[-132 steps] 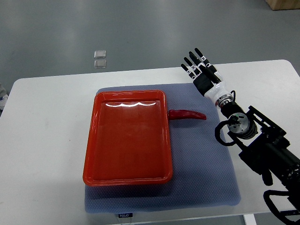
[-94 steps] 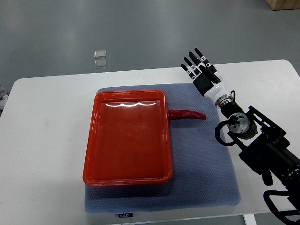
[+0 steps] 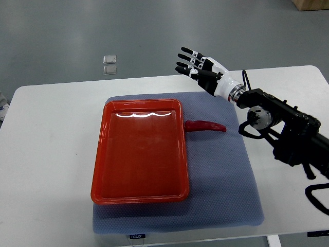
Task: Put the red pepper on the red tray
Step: 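Move the right hand forward and over the red pepper, then lower the right hand onto the red pepper and close fingers around it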
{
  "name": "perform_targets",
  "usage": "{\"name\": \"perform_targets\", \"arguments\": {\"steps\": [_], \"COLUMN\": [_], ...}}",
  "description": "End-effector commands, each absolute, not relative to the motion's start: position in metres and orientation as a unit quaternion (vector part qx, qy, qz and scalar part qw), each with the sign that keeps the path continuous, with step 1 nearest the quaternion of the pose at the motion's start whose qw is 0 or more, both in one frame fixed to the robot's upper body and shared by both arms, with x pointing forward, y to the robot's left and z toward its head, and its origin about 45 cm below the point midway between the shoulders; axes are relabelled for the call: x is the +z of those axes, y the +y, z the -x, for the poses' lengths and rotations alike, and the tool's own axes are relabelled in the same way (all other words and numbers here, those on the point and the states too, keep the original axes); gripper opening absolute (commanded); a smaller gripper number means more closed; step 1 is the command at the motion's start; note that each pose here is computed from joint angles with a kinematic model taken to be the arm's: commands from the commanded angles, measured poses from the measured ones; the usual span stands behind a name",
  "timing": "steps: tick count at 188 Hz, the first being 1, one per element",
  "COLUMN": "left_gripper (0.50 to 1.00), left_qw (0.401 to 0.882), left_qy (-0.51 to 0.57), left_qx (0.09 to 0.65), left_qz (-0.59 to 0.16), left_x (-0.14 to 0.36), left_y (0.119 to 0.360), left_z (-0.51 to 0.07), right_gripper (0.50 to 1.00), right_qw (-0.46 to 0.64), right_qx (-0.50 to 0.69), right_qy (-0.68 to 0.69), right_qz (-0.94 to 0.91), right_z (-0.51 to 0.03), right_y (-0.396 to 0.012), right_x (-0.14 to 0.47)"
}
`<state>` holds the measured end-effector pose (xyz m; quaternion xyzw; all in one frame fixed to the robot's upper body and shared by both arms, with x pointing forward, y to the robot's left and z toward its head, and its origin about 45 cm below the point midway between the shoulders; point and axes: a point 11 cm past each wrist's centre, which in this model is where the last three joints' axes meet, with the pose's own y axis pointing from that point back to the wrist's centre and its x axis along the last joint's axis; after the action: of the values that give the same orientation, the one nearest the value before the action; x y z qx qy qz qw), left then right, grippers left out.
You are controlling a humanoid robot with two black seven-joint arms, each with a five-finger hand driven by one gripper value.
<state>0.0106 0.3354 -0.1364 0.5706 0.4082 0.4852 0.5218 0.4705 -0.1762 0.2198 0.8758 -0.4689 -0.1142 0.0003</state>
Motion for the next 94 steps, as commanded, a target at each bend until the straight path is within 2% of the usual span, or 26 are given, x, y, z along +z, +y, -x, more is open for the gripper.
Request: {"name": "perform_targets", "arguments": {"steps": [1, 5, 14, 15, 35, 68, 94], "left_gripper": [1.000, 1.000, 1.000, 1.000, 1.000, 1.000, 1.000], "left_qw": [0.522, 0.524, 0.524, 0.524, 0.524, 0.525, 0.525], "left_qy": [0.407, 0.407, 0.407, 0.406, 0.407, 0.408, 0.407], "left_qx": [0.486, 0.486, 0.486, 0.487, 0.487, 0.485, 0.486], "left_qz": [-0.570, -0.569, -0.569, -0.568, -0.568, -0.568, -0.567], "left_x": [-0.136, -0.136, -0.136, -0.136, -0.136, -0.136, -0.136], "left_y": [0.335, 0.335, 0.335, 0.335, 0.335, 0.334, 0.334], "left_z": [-0.012, -0.013, -0.014, -0.015, -0.015, -0.015, -0.015], "right_gripper": [0.911, 0.911, 0.911, 0.911, 0.911, 0.909, 0.909], "right_qw": [0.143, 0.187, 0.187, 0.260, 0.376, 0.443, 0.454], "right_qx": [0.020, 0.061, 0.061, 0.125, 0.225, 0.261, 0.267], "right_qy": [-0.416, -0.388, -0.387, -0.339, -0.262, -0.224, -0.215], "right_qz": [-0.898, -0.901, -0.901, -0.896, -0.860, -0.828, -0.822], "right_z": [-0.477, -0.477, -0.477, -0.473, -0.468, -0.465, -0.461], "right_y": [-0.184, -0.183, -0.183, -0.184, -0.192, -0.197, -0.197], "right_x": [0.238, 0.242, 0.242, 0.246, 0.258, 0.264, 0.274]}}
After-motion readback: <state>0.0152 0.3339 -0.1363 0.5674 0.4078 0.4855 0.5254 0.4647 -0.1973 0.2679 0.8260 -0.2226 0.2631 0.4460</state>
